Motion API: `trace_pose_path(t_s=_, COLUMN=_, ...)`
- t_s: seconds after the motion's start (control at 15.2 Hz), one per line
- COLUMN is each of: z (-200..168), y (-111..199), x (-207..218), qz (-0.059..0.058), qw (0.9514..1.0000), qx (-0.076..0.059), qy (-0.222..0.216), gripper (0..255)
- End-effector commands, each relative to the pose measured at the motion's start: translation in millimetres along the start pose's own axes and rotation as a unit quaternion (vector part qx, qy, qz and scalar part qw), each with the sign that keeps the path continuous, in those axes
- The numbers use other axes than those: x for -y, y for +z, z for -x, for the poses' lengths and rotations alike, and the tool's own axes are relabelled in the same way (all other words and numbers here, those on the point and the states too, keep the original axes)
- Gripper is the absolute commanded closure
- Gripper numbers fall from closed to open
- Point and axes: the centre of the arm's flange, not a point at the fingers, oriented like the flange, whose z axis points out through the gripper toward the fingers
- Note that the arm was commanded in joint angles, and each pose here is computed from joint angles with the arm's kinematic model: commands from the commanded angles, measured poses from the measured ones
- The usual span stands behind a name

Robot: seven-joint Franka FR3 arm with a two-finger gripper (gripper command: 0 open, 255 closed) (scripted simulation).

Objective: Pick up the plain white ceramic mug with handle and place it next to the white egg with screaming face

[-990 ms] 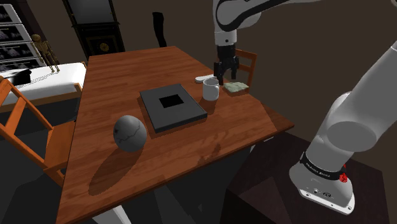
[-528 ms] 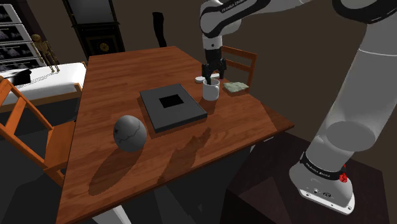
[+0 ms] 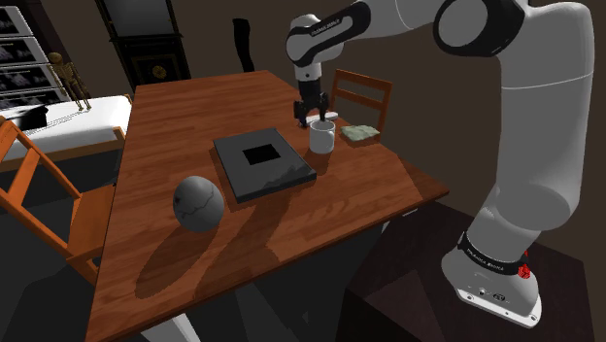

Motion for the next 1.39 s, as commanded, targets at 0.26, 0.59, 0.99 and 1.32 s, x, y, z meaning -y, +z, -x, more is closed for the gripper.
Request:
trace_pose_path(t_s=0.26, z=-7.0, y=30.7, x=-1.7, qz=0.000, qw=1.0000, qx=-0.001, qy=0.000, gripper=0)
trace_pose_path(t_s=0.59, z=-7.0, y=39.1, x=-1.7, qz=0.000, qw=1.0000, qx=-0.001, qy=0.000, gripper=0)
trace_pose_path(t_s=0.99, z=-7.0, y=39.0, x=-1.7, qz=0.000, qw=1.0000, qx=-0.001, qy=0.000, gripper=255)
trace_pose_path(t_s=1.32, z=-7.0, y=39.0, x=-1.7, qz=0.000, qw=1.0000, qx=-0.001, qy=0.000, gripper=255)
